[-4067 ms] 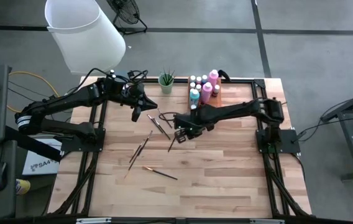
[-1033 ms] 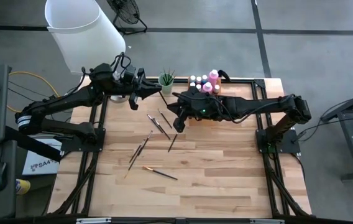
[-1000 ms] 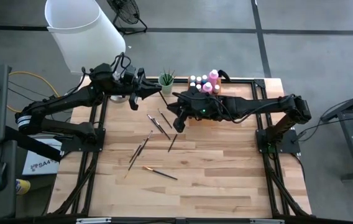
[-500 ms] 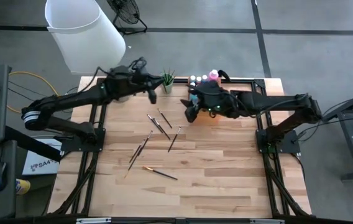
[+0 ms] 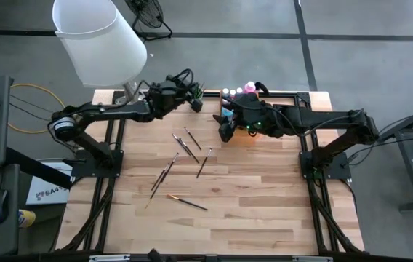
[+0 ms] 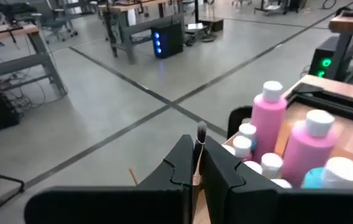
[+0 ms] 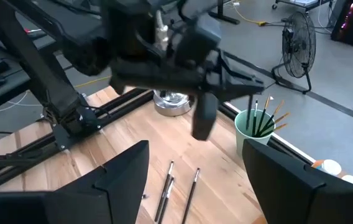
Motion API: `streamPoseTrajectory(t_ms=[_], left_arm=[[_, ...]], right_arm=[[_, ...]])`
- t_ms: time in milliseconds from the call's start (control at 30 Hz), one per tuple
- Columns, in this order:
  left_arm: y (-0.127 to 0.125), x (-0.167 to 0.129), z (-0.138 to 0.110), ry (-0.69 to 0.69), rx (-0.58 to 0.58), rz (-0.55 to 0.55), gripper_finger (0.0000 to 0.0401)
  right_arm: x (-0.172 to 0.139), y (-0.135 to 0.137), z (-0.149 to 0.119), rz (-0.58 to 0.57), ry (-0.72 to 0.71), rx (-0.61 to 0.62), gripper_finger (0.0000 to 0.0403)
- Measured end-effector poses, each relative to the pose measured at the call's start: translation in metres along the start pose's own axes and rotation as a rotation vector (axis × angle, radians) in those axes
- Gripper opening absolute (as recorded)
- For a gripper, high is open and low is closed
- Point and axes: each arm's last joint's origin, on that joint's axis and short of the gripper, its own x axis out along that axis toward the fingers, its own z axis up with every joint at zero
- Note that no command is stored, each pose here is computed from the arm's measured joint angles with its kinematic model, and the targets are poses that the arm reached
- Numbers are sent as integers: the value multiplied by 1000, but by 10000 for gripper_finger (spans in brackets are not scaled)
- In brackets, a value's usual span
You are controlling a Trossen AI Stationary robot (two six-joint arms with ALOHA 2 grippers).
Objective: Pick & Place Paint Supplies
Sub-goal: Put the black paint brush into the green cup
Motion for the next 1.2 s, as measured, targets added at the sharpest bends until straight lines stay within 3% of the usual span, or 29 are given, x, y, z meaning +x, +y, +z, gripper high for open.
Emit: streamPoseTrajectory(t_ms=[300, 533, 733, 1000, 1200], left_arm=[[11, 29, -27, 41, -1, 120, 9], [19, 34, -29, 47, -6, 136, 25], [18, 34, -30, 59, 31, 88, 60], [17, 33, -29, 63, 43, 54, 140], [22, 11, -4, 24, 4, -59, 158]], right_arm=[[0, 0, 0, 3, 4, -1, 252], [0, 0, 0, 2, 6, -5, 252], [0, 0, 0, 2, 6, -5, 252], [0, 0, 0, 2, 6, 21, 252], [0, 1, -1, 48, 31, 93, 252]])
